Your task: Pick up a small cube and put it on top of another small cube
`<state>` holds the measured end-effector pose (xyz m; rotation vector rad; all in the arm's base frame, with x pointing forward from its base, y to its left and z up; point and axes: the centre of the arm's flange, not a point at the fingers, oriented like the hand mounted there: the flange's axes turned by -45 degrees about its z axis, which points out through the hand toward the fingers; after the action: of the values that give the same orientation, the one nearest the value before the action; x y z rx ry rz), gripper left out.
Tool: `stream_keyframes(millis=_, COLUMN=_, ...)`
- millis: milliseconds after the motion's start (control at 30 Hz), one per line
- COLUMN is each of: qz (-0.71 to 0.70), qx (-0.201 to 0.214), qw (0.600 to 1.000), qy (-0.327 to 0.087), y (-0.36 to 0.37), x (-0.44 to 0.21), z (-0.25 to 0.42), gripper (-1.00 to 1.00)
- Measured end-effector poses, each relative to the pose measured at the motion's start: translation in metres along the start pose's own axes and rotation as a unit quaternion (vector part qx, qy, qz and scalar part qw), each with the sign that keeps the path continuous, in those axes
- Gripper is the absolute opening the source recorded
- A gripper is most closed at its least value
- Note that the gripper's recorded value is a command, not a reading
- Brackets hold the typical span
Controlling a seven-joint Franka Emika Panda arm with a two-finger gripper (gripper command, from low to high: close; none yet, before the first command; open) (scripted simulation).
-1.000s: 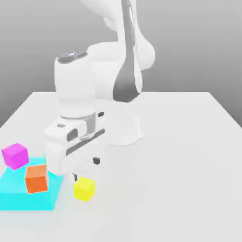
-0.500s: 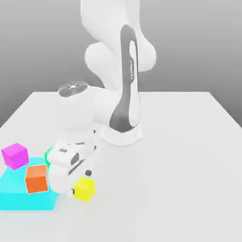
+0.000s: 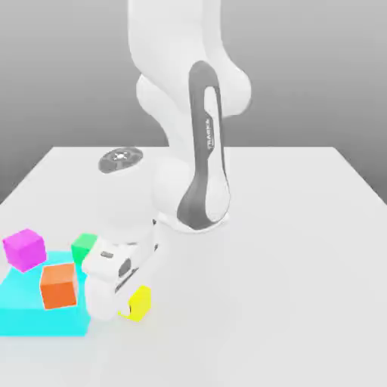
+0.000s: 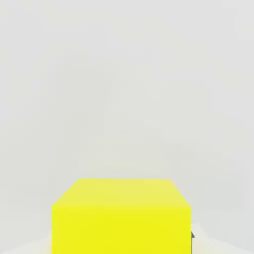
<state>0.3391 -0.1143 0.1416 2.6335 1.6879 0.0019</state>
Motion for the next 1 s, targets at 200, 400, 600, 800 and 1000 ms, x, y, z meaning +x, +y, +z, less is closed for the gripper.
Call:
stream_keyframes(millis=200, qz=-0.001, qx=-0.003, qw=1.000, qy=-0.001, y=0.003, x=-0.001, z=-0.025, gripper=-1.00)
stream_keyframes(millis=400, qz=0.003, qx=0.004, qw=1.000, qy=0.002, y=-0.003, x=0.000, z=-0.045, gripper=-1.00)
stream_keyframes(millis=600, qz=0.079, qx=0.024, qw=0.996, qy=0.030, y=-0.005, x=-0.019, z=-0.077, gripper=-1.00)
stream_keyframes(millis=800, qz=0.186, qx=0.028, qw=0.982, qy=0.033, y=-0.011, x=-0.061, z=-0.121, gripper=-1.00)
stream_keyframes(millis=1000, qz=0.290, qx=0.011, qw=0.957, qy=0.006, y=-0.026, x=-0.108, z=-0.155, gripper=-1.00)
